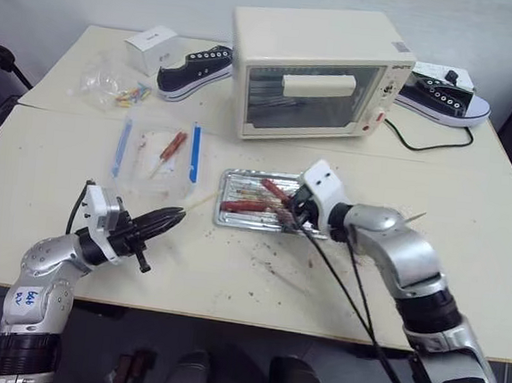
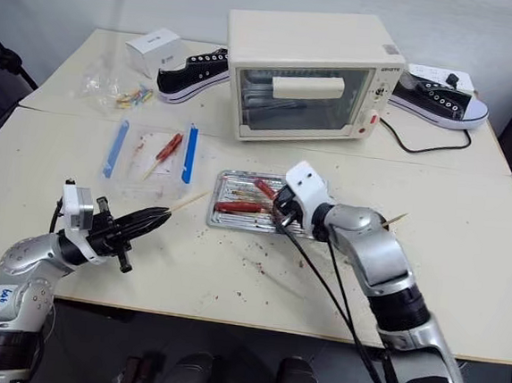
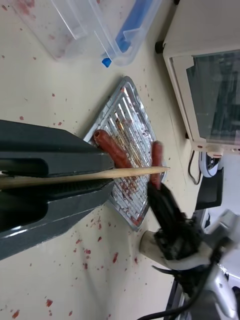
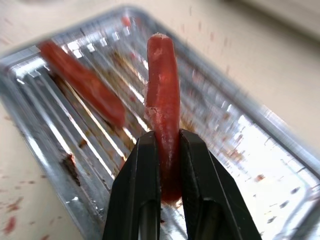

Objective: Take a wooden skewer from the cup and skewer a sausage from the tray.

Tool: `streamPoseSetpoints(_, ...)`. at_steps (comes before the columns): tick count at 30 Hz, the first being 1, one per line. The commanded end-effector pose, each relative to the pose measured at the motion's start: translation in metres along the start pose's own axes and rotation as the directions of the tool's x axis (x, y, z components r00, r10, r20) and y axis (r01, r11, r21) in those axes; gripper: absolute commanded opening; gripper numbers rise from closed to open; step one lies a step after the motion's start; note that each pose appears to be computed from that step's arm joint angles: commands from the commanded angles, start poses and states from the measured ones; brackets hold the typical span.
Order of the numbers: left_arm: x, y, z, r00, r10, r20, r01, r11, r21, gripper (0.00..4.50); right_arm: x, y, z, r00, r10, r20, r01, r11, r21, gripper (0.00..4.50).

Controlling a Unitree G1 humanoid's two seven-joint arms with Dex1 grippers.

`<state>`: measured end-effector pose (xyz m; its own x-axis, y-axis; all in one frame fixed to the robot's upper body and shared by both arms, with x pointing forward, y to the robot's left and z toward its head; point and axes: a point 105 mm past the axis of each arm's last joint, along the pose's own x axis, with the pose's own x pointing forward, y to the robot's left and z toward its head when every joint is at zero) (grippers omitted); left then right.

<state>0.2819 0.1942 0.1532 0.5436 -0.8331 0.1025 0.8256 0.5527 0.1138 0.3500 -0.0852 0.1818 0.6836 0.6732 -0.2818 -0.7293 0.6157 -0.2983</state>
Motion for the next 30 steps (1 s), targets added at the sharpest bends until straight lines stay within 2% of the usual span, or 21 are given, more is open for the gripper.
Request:
streamPoseSetpoints(1,-0.007,-0.003,0.017,0.995,-0.096,-0.034,0.098,0.994,0.051,0.00,-0.040,0.013,0.047,0.969,0.167,0.181,-0.140,0.978,-0.152,0.30)
streamPoseSetpoints(3,-0.012,-0.013,0.019,0.972,-0.208,-0.110,0.213,0.976,0.040,0.00,-0.064,0.032,0.050,0.921,0.346,0.177,-0.303,0.925,-0.230,0.30)
streamPoseSetpoints(8,-0.019,-0.034,0.023,0.886,-0.413,-0.211,0.419,0.908,-0.017,0.00,-0.099,0.056,0.009,0.843,0.537,0.027,-0.512,0.818,-0.264,0.30)
streamPoseSetpoints(12,-0.008,-0.033,0.035,0.870,-0.453,-0.194,0.460,0.888,-0.009,0.00,-0.104,0.059,-0.003,0.830,0.558,-0.002,-0.534,0.794,-0.292,0.30)
streamPoseSetpoints(15,0.000,-0.039,0.041,0.848,-0.495,-0.187,0.501,0.865,-0.020,0.00,-0.102,0.059,-0.005,0.842,0.540,0.002,-0.518,0.809,-0.277,0.30)
streamPoseSetpoints(19,0.013,-0.045,0.040,0.834,-0.521,-0.179,0.524,0.851,-0.034,0.00,-0.095,0.061,-0.005,0.852,0.524,0.007,-0.504,0.822,-0.266,0.30)
streamPoseSetpoints(30,0.021,-0.046,0.036,0.830,-0.528,-0.180,0.531,0.847,-0.033,0.00,-0.087,0.067,0.002,0.854,0.521,0.008,-0.500,0.824,-0.267,0.30)
